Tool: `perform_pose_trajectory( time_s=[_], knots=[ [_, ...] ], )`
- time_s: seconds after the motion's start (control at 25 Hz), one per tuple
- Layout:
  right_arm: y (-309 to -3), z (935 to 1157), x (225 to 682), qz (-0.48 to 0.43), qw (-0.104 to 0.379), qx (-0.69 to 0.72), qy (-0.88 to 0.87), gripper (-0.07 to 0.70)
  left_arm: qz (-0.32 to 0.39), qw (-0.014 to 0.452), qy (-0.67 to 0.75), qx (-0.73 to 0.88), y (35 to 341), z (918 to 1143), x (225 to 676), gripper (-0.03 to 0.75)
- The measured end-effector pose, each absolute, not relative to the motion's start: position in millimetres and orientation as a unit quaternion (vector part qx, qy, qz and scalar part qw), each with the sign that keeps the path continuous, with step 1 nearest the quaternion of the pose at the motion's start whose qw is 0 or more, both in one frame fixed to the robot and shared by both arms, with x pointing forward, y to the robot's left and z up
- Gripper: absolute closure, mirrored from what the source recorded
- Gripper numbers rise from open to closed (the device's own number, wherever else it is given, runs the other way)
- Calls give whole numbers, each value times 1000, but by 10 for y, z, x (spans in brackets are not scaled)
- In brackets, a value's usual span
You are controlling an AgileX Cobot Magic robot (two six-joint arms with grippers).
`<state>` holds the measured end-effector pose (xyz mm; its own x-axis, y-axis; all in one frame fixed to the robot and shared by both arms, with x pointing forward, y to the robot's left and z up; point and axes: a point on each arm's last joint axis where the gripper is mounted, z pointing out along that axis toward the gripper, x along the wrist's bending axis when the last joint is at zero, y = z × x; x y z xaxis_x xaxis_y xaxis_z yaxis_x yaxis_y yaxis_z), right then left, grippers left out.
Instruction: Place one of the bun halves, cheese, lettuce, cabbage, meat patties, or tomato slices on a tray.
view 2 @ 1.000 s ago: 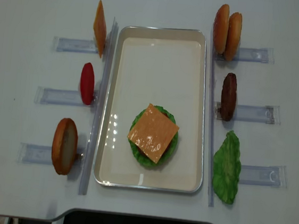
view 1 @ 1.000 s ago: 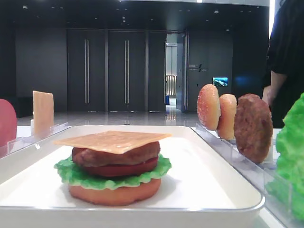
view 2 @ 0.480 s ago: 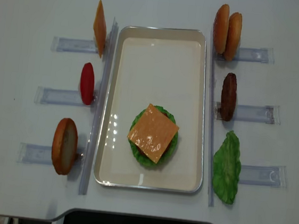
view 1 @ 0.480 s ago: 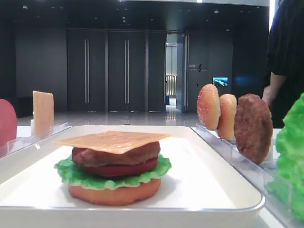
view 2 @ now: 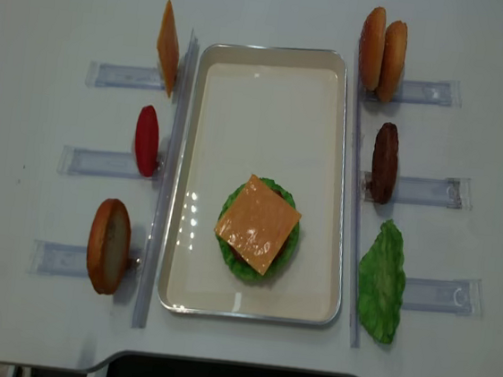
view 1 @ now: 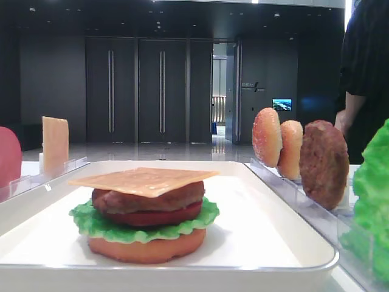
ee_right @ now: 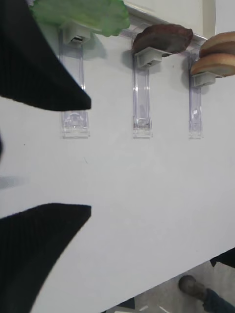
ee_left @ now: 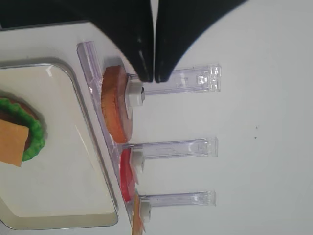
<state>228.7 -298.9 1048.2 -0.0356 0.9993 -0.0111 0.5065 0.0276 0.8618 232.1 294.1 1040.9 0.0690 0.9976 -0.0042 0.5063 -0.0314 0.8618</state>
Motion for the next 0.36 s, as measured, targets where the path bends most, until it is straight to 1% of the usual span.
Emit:
perform_pose_trajectory(
  time_s=[0.36],
  knots=[
    [-2989, 10482, 2287, 354, 348, 601, 627, 232, 337, 364, 593, 634, 2941, 10406, 2322, 716]
  ],
)
